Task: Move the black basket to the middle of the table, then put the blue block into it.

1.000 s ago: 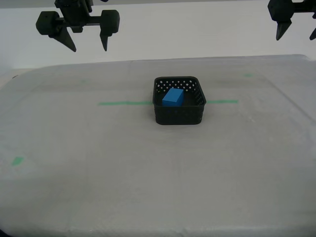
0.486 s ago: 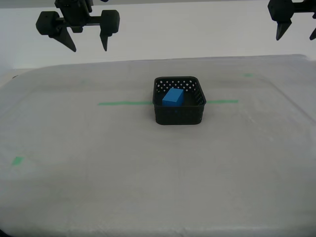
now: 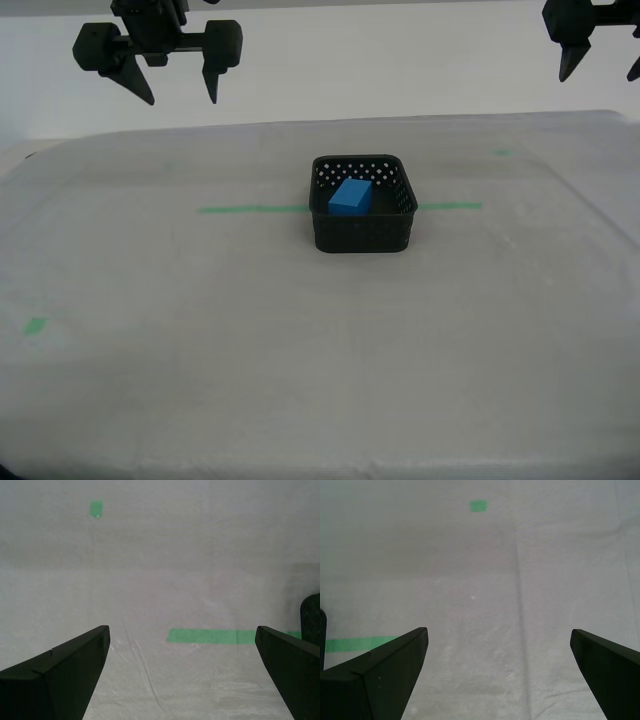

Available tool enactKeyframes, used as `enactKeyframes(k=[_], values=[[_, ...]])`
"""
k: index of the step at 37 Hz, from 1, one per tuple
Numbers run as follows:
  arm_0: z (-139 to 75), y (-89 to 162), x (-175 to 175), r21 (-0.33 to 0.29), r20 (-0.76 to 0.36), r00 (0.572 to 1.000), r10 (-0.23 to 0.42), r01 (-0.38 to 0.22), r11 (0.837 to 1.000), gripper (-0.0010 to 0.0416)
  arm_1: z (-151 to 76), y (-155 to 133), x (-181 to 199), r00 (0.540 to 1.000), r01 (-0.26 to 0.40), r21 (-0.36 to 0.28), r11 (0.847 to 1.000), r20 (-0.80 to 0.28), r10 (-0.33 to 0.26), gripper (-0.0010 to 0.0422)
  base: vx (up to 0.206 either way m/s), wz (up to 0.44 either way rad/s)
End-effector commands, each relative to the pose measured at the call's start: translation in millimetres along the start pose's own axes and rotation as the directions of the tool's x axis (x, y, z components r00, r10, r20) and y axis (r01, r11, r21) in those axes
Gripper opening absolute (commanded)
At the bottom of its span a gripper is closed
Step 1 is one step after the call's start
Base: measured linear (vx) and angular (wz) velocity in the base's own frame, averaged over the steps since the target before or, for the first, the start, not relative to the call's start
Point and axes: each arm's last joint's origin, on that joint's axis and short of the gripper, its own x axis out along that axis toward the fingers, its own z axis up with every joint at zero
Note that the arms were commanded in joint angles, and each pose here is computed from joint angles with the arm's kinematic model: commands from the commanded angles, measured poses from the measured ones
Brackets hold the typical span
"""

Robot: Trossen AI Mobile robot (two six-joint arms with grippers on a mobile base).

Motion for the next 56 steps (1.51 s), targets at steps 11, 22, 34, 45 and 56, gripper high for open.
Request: enactKeyframes(k=[11, 22, 34, 45, 56], values=[[0.1, 0.1, -0.4, -0.001, 0.001, 1.000, 0.001, -0.001, 1.000, 0.0399, 0.1, -0.1, -0.2, 1.000, 0.002, 0.001, 1.000, 0.001, -0.002, 0.0400, 0.000, 0.000], [0.1, 0.1, -0.4, -0.001, 0.001, 1.000, 0.001, -0.001, 1.000, 0.0398, 0.1, -0.1, -0.2, 1.000, 0.002, 0.001, 1.000, 0.000, -0.002, 0.0400, 0.000, 0.000], [0.1, 0.1, -0.4, -0.001, 0.001, 1.000, 0.001, -0.001, 1.000, 0.0398, 0.2, 0.1, -0.2, 1.000, 0.002, 0.001, 1.000, 0.000, -0.002, 0.0400, 0.000, 0.000], [0.1, 0.1, -0.4, -0.001, 0.001, 1.000, 0.001, -0.001, 1.000, 0.0399, 0.1, -0.1, -0.2, 1.000, 0.002, 0.001, 1.000, 0.000, -0.002, 0.0400, 0.000, 0.000], [0.1, 0.1, -0.4, -0.001, 0.001, 1.000, 0.001, -0.001, 1.000, 0.0399, 0.1, -0.1, -0.2, 1.000, 0.002, 0.001, 1.000, 0.000, -0.002, 0.0400, 0.000, 0.000]])
